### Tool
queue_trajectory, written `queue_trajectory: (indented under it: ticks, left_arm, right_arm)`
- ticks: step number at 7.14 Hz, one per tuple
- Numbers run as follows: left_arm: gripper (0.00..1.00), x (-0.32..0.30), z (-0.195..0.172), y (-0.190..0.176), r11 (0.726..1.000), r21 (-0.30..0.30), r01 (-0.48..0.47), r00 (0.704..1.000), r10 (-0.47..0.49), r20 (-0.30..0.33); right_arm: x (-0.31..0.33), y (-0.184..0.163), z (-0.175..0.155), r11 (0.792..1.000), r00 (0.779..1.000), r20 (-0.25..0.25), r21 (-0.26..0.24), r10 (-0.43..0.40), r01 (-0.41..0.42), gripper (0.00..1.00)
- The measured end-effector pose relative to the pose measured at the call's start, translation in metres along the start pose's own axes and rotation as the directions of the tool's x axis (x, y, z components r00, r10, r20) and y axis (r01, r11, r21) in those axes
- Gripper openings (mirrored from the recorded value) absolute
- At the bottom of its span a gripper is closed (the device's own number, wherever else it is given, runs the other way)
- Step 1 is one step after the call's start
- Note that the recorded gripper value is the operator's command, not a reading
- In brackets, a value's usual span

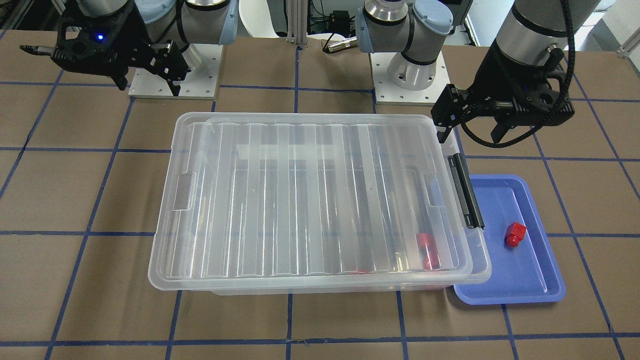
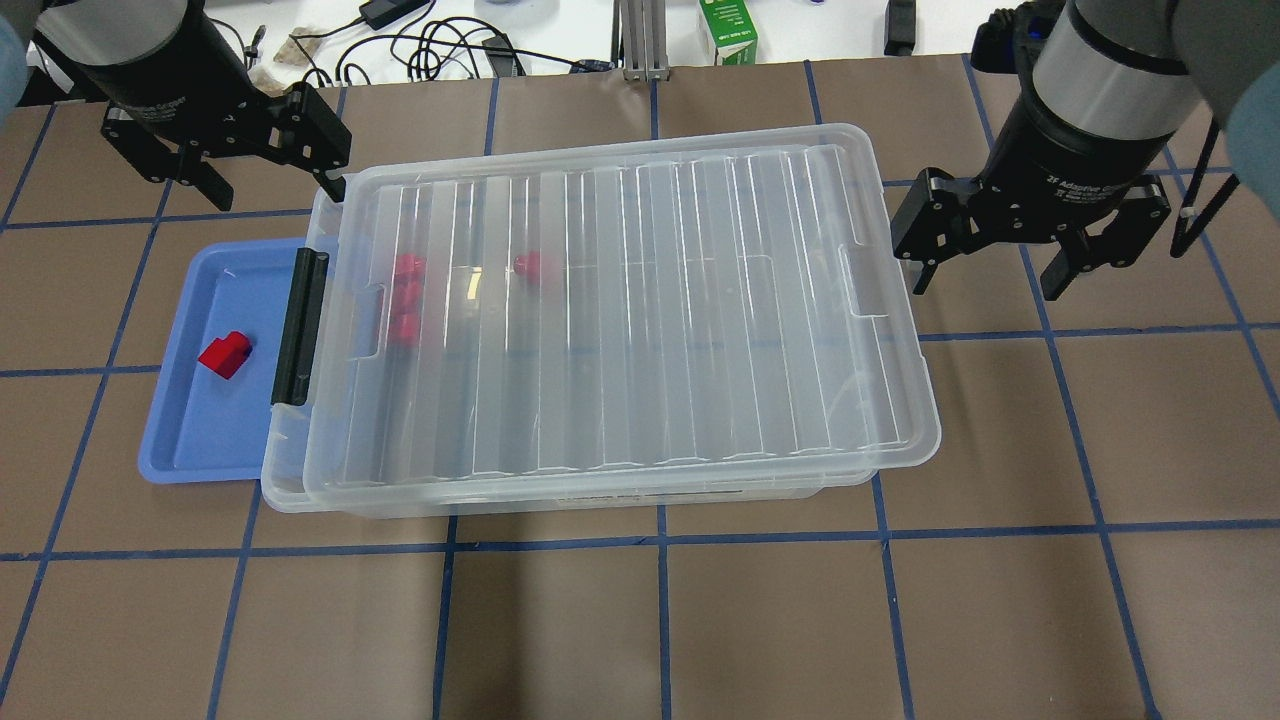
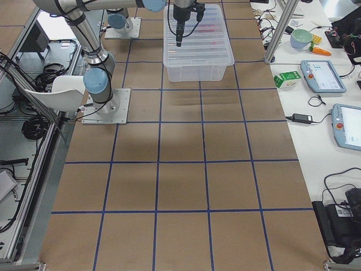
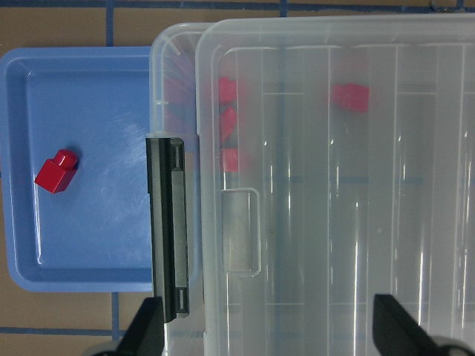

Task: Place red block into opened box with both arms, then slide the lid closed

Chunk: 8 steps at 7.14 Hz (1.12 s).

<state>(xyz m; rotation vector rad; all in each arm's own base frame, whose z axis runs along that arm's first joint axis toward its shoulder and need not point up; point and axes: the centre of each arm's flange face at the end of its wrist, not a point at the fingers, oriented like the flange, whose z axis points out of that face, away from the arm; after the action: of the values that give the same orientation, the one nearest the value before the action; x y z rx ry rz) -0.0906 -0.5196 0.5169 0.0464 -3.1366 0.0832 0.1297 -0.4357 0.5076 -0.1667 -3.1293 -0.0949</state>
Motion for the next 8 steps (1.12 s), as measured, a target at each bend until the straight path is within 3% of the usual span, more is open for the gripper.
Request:
queue_trajectory:
  ticks: [6,8]
  left_arm:
    - [1.0,0.0,0.001,0.0,1.0,-0.001,0.0,1.0,0.0,0.0]
    - [1.0,0.0,0.001,0.0,1.0,-0.002,0.0,1.0,0.0,0.0]
  right_arm:
    - [0.001,-0.001,0.002,1.0,1.0,0.004,-0.003,0.007,-0.007,1.0]
    - [0.004,-0.015,0.02,1.0,1.0,0.002,-0.028,0.015,-0.015,1.0]
